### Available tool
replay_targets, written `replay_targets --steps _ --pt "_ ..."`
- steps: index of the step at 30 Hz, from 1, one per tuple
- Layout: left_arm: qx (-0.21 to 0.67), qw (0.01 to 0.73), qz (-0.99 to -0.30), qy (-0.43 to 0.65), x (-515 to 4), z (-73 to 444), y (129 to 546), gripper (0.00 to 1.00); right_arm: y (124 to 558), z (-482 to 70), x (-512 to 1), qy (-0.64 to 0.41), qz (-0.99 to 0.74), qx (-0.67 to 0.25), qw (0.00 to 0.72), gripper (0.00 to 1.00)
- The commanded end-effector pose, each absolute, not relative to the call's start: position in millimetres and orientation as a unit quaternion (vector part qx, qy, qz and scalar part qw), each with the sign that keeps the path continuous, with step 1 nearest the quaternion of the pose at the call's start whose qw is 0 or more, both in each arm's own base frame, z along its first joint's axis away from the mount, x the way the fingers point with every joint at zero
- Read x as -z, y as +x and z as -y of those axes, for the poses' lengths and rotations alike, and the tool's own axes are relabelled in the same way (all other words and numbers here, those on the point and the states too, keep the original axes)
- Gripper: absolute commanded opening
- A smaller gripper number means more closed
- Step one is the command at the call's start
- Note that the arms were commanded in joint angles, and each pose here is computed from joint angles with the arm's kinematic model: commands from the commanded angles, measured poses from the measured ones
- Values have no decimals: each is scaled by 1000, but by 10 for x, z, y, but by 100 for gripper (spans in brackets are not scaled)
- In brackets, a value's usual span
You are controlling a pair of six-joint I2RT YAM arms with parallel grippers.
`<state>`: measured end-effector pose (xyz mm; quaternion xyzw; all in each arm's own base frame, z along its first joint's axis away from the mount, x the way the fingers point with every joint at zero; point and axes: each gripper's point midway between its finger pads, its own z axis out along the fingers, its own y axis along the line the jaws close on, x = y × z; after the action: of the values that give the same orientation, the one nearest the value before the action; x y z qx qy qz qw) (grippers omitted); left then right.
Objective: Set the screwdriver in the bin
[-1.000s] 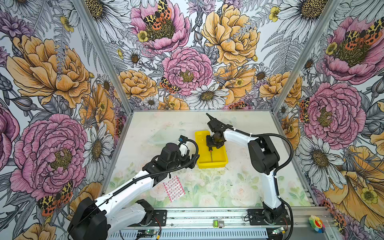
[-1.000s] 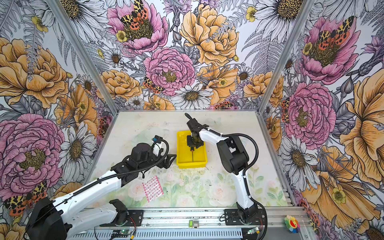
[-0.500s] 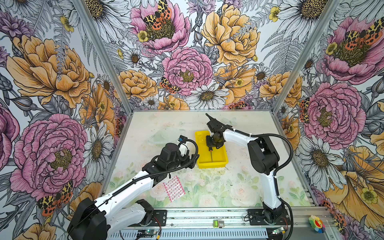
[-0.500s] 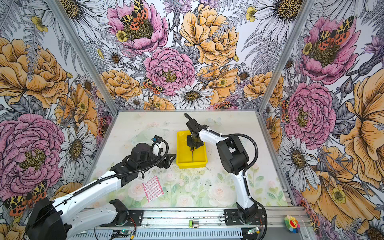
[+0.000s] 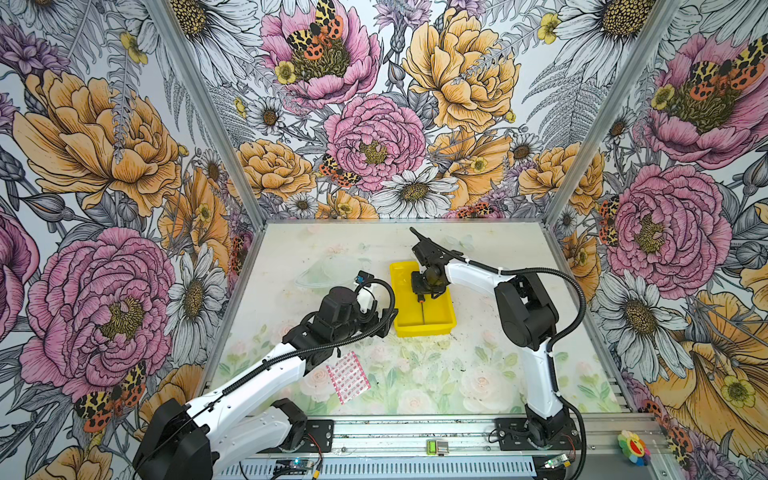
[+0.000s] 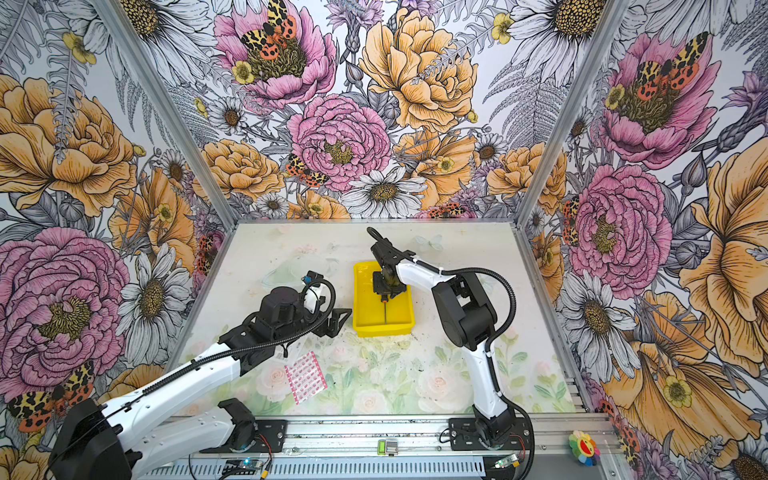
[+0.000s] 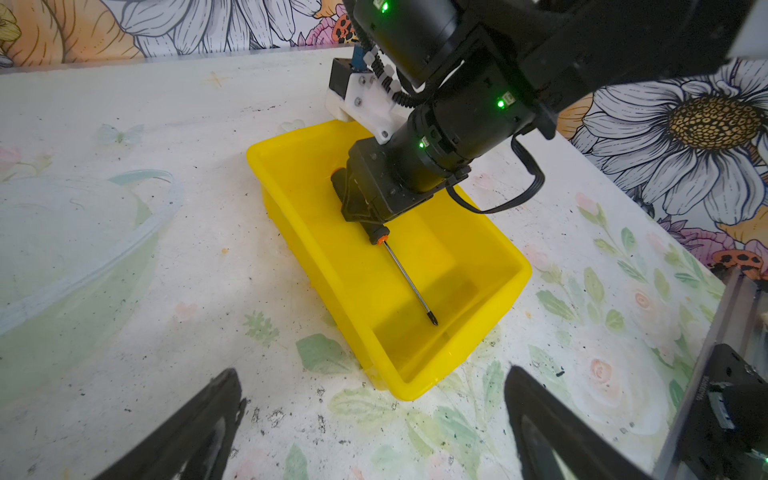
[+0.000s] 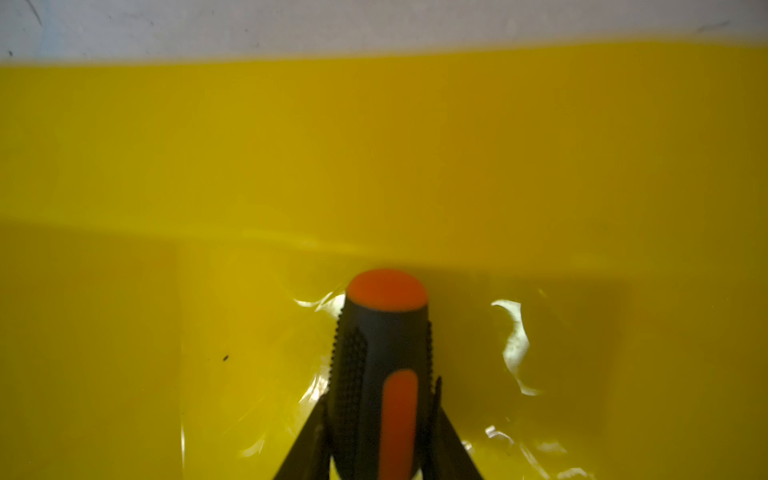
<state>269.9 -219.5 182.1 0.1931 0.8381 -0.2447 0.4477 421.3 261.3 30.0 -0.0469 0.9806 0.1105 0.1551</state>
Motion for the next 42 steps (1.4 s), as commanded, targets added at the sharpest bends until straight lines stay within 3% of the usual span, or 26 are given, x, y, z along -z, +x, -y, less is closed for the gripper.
replay_targets --steps 1,9,15,33,38,40,42 --pt "241 462 -834 183 -1866 2142 2740 99 4192 -2604 -412 -45 -979 -104 169 35" --pt "238 460 -836 182 -1843 2139 2748 99 4189 -2618 -479 -46 -978 -106 176 42" --pt "233 463 -836 180 -1852 2127 2760 99 4193 -2625 -567 -47 -976 -108 184 53" --pt "156 473 -854 146 -1847 1832 2836 99 4040 -2519 -1076 -46 -965 -116 229 72" --pt "148 479 -853 143 -1889 1776 2844 99 3982 -2454 -1272 -48 -960 -118 249 84" --pt "139 484 -852 141 -1918 1735 2853 99 3952 -2405 -1366 -52 -957 -112 262 98" --pt "129 488 -852 135 -1929 1682 2867 99 3926 -2333 -1467 -57 -954 -101 278 100"
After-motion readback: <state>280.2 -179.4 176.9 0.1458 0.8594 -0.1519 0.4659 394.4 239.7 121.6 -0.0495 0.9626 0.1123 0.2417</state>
